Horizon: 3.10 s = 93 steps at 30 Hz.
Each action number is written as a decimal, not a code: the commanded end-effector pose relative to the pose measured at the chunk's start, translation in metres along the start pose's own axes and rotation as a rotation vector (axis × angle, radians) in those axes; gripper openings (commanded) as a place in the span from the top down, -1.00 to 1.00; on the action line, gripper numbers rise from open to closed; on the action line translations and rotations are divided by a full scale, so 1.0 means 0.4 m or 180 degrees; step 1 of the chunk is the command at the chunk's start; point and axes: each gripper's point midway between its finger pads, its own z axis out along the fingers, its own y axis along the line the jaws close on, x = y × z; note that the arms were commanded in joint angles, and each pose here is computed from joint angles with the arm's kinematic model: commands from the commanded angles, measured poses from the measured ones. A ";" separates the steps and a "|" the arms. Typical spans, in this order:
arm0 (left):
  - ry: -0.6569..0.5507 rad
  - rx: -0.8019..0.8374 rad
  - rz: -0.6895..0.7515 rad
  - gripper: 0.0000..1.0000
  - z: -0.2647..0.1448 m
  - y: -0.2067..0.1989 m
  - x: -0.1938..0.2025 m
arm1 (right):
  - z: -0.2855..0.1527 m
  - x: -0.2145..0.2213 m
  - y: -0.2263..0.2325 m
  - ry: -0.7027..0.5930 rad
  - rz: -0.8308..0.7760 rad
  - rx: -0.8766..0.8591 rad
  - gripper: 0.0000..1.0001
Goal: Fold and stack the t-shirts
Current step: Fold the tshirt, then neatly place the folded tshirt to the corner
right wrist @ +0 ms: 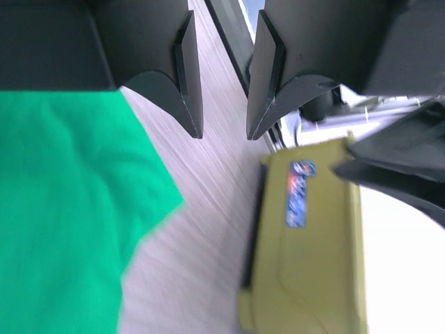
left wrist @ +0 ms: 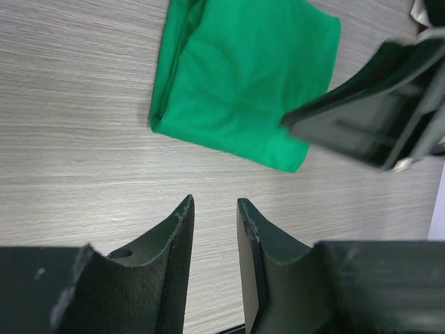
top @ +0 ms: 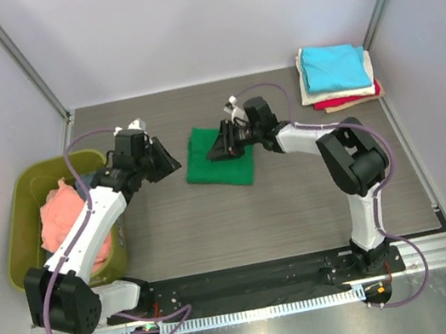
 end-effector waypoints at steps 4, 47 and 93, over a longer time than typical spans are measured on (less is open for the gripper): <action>-0.0201 0.0187 0.0051 0.34 -0.043 -0.046 -0.049 | 0.044 0.151 -0.138 0.0309 0.0366 0.0058 0.26; -0.0112 -0.1027 0.0895 0.04 -0.155 0.177 -0.011 | -0.162 -0.129 -0.460 -0.0450 0.0268 0.1302 -0.76; 0.0037 -0.0903 0.0876 0.06 -0.131 0.169 0.013 | -0.737 -0.516 -0.063 -0.1732 -0.2158 0.3029 0.98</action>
